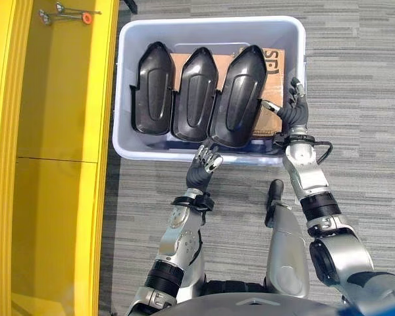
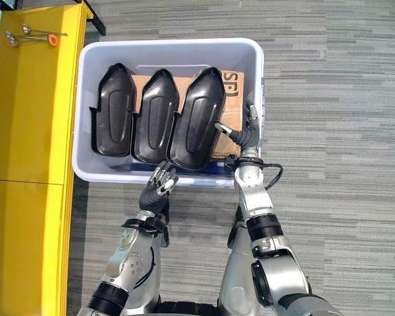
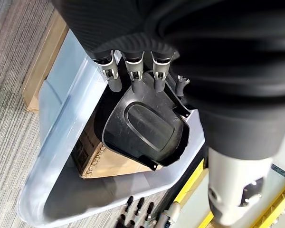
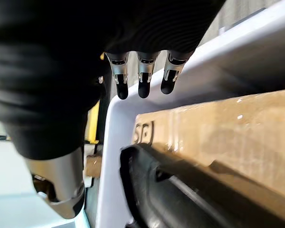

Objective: Move parts from the plastic box to the shelf.

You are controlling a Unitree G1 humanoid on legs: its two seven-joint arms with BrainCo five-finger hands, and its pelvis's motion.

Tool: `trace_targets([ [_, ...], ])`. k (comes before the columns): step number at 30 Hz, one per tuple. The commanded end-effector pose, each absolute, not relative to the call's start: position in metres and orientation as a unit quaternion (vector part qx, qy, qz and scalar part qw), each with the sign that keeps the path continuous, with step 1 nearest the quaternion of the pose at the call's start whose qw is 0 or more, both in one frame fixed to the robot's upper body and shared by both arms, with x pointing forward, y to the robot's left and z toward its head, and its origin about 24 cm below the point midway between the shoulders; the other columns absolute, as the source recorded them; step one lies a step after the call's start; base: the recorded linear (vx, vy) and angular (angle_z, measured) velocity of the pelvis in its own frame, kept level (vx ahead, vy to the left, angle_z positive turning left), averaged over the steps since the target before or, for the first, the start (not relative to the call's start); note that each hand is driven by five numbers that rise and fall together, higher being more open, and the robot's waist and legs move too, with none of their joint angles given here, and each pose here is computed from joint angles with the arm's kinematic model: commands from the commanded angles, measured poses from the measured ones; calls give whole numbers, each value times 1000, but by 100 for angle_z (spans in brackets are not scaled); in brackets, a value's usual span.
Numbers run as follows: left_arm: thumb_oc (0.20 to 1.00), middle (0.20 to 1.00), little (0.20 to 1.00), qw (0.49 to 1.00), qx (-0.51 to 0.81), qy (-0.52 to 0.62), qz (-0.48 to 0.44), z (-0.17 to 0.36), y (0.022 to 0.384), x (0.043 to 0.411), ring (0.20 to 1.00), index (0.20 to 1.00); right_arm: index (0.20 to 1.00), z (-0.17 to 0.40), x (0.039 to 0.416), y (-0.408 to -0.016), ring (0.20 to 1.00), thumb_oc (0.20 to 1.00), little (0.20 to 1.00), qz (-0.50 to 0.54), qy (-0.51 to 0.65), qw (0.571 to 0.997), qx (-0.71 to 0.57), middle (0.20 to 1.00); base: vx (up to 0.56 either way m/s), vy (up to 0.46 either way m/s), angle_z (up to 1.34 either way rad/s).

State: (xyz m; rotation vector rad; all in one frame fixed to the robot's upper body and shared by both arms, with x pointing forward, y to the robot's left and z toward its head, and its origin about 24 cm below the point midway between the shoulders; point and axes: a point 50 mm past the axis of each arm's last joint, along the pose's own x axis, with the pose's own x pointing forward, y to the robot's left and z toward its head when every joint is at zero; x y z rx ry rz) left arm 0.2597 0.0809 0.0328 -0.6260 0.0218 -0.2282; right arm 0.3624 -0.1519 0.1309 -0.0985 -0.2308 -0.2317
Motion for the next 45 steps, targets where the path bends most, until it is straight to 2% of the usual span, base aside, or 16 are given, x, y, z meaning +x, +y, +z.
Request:
trace_targets([
  [1,1000,1000,1000,936,-325,-53,-124,58,82,256,1000,1000,1000,153,368,-146,1000,1000,1000,-121,-153,981,-22,1000,0,0,0],
  [20,1000,1000,1000,921,-361,-44,-137,61,64,253,1000,1000,1000,109,389,-183,1000,1000,1000,-177,-28,983,-32,1000,10,32,3],
  [26,1000,1000,1000,917,-369,-47,-141,64,59,253,1000,1000,1000,113,395,-189,1000,1000,1000,-182,-19,981,-59,1000,10,38,2],
  [45,1000,1000,1000,916,-378,-62,-122,69,61,255,1000,1000,1000,119,401,-166,1000,1000,1000,-168,-20,981,-92,1000,6,18,2],
])
